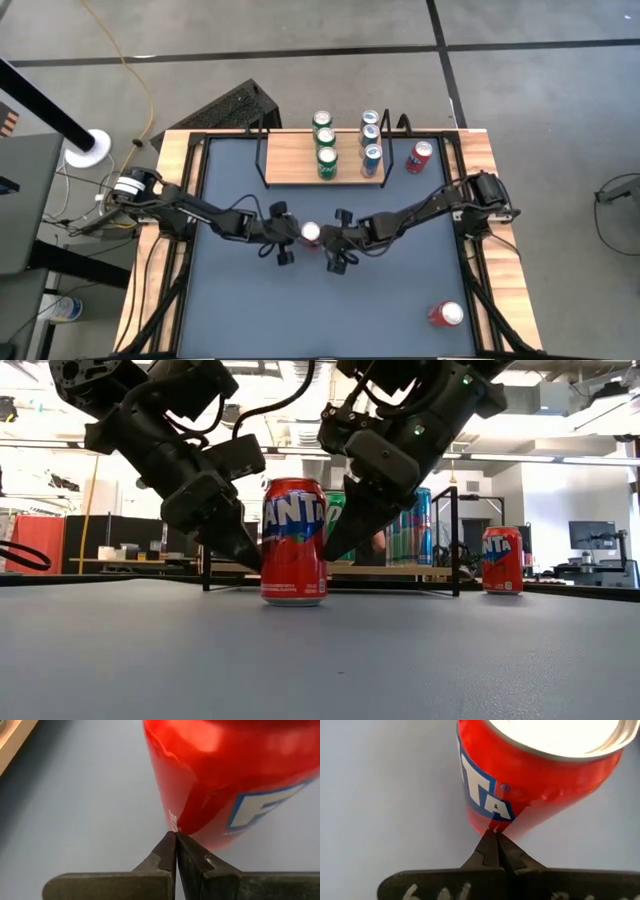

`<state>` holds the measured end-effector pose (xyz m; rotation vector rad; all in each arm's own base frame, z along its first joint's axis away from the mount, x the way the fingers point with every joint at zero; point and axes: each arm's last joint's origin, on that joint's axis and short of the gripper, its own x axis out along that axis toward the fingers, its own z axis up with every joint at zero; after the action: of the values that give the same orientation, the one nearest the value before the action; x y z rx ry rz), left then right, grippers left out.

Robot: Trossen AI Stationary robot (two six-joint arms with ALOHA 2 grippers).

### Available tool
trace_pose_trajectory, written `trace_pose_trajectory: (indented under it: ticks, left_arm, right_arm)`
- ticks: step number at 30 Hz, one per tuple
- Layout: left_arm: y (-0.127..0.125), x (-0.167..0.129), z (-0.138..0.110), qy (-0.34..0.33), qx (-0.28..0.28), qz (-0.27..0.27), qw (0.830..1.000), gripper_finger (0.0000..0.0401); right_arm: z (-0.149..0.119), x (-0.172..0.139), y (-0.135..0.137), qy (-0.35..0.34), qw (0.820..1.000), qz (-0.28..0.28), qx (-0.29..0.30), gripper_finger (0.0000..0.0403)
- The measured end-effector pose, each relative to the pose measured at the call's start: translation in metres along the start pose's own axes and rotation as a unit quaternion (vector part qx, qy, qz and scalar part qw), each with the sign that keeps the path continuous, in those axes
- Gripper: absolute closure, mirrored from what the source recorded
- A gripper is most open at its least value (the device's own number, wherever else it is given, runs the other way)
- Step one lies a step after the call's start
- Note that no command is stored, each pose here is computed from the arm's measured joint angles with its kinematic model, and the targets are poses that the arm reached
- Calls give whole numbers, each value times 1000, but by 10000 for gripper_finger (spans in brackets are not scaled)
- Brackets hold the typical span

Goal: Place canned beverage on shelf
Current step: Put the middle red soda can on the shelf

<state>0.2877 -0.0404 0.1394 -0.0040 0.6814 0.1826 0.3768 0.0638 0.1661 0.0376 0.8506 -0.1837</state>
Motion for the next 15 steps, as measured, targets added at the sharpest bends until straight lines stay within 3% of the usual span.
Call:
trace_pose_trajectory:
  ticks: [15]
  left_arm:
    - [-8,-11,-8,43,8,6,999,401]
  right_arm:
    - [-5,2,-9,40,999,4,3,403]
